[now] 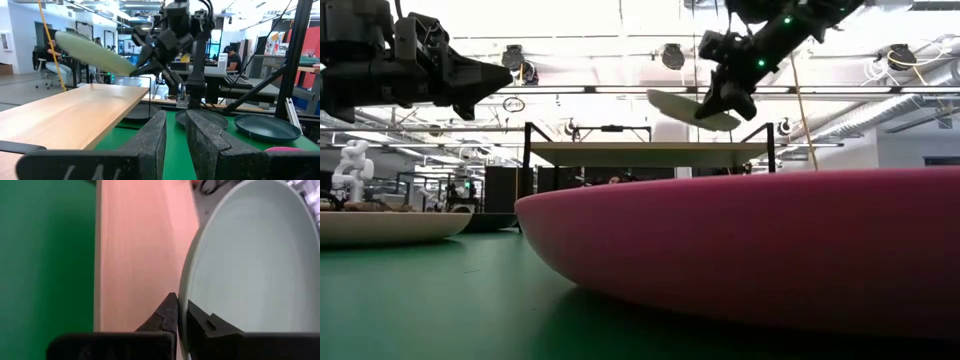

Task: Place and stack plates onto a shelf
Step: Put the green plate on the shelf, then stack the left black plate on top of the green plate on the shelf

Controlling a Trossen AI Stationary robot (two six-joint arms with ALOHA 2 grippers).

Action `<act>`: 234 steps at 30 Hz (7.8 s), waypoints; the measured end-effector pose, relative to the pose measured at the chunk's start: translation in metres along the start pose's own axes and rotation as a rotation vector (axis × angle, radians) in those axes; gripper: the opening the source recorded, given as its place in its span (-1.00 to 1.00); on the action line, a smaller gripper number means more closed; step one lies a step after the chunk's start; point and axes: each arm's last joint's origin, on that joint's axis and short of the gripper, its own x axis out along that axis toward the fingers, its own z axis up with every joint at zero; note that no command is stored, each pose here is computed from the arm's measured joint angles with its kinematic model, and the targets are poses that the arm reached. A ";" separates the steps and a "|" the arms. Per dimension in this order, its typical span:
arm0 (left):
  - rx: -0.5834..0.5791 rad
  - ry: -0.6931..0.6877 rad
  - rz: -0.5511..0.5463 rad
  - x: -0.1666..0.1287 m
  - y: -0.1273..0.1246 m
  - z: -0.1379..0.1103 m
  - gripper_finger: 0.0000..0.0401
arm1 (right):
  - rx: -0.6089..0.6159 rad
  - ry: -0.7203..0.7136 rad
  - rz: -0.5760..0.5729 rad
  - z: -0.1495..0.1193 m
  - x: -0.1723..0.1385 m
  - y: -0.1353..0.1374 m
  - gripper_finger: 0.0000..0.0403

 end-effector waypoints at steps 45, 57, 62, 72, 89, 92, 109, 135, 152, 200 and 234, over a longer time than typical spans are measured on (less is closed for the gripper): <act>0.000 0.000 0.001 0.000 0.000 0.000 -0.62 | 0.101 -0.001 0.093 -0.002 -0.021 -0.007 -0.43; 0.000 0.000 0.000 0.000 0.000 0.000 -0.62 | 0.275 -0.394 0.166 0.008 -0.109 -0.030 -0.36; 0.000 0.000 0.000 0.000 0.000 0.000 -0.62 | 0.357 -0.544 0.266 -0.002 -0.129 -0.026 -0.36; 0.000 0.000 0.001 0.000 0.000 0.000 -0.62 | 0.410 -0.844 0.314 -0.041 -0.111 0.033 -0.36; -0.169 -0.026 0.002 0.000 0.000 0.002 -0.62 | 0.451 -1.039 0.193 -0.047 -0.113 0.034 -0.36; -0.197 -0.056 -0.002 0.000 0.000 0.005 -0.62 | 0.466 -1.037 0.203 -0.047 -0.113 0.034 -0.36; -0.109 0.244 0.027 0.033 -0.009 0.080 -0.62 | 0.509 -0.969 0.273 -0.049 -0.109 0.039 -0.36; 0.095 1.337 0.635 0.075 -0.011 -0.015 -0.62 | 0.525 -0.937 0.303 -0.051 -0.107 0.042 -0.36; 0.110 1.516 0.651 0.078 0.011 -0.043 -0.62 | 0.509 -0.910 0.350 -0.050 -0.107 0.048 -0.36; -0.048 1.341 0.783 0.068 0.014 0.033 -0.92 | 0.504 -0.913 0.363 -0.049 -0.109 0.051 -0.36; 0.600 0.669 0.300 0.289 0.010 0.122 -0.72 | 0.608 -1.052 0.334 -0.056 -0.137 0.033 -0.36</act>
